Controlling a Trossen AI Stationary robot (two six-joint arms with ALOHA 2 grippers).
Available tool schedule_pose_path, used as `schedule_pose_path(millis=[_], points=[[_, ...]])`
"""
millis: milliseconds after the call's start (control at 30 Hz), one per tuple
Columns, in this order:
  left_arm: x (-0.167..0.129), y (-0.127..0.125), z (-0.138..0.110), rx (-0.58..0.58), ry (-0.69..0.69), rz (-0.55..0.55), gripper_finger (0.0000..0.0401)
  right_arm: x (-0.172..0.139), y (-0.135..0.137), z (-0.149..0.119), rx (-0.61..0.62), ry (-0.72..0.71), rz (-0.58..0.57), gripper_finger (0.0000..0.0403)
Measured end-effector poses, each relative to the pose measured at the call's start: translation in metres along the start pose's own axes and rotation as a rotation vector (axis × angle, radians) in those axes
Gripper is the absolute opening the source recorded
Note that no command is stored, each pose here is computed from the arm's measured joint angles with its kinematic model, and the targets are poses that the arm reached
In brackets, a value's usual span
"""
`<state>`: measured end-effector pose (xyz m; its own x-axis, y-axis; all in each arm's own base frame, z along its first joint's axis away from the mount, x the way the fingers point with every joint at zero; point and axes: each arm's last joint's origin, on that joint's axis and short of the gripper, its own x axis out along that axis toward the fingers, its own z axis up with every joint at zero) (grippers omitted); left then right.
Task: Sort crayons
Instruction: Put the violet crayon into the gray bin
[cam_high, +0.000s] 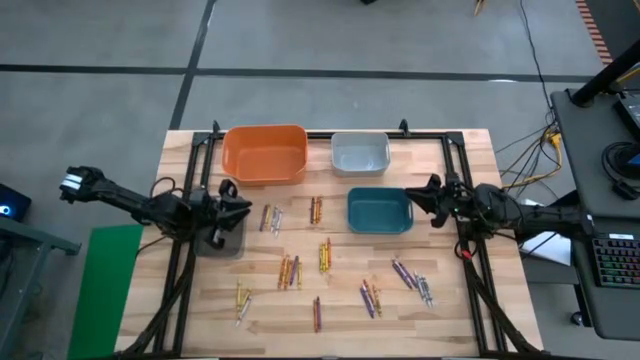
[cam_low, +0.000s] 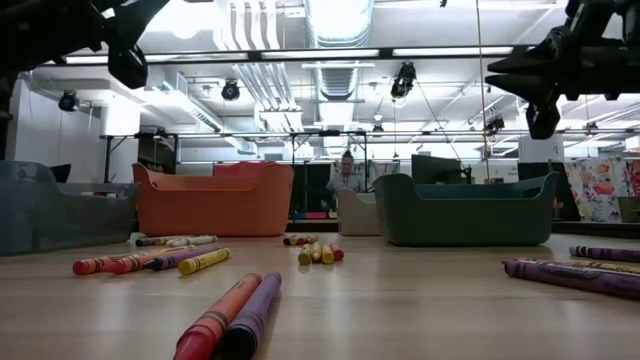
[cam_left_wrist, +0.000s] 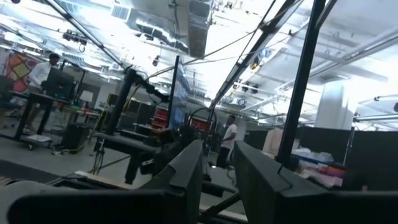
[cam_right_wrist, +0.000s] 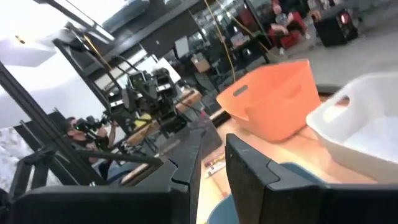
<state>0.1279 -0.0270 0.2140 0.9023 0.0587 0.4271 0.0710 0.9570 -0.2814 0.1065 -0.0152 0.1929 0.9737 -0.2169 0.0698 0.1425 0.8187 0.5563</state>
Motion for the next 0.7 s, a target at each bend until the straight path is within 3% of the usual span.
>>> schedule_pose_path(millis=[100,200,400,600,700], points=[[0.001,0.000,-0.002,-0.035,0.011,0.004,0.0075,0.007,0.005,0.005,0.016,0.074,-0.050,0.0063],[0.010,-0.003,0.000,-0.076,0.017,0.022,0.0075,0.019,0.005,0.004,0.021,0.241,-0.171,0.0063],[0.034,-0.009,0.001,0.126,0.101,0.074,0.0075,0.034,0.015,0.019,0.053,0.450,-0.387,0.0063],[0.057,-0.011,0.003,0.324,0.271,0.316,0.0075,0.034,0.030,0.042,0.146,0.670,-0.634,0.0063],[0.067,-0.013,0.007,0.383,0.377,0.369,0.0075,0.031,0.035,0.048,0.189,0.786,-0.735,0.0063]])
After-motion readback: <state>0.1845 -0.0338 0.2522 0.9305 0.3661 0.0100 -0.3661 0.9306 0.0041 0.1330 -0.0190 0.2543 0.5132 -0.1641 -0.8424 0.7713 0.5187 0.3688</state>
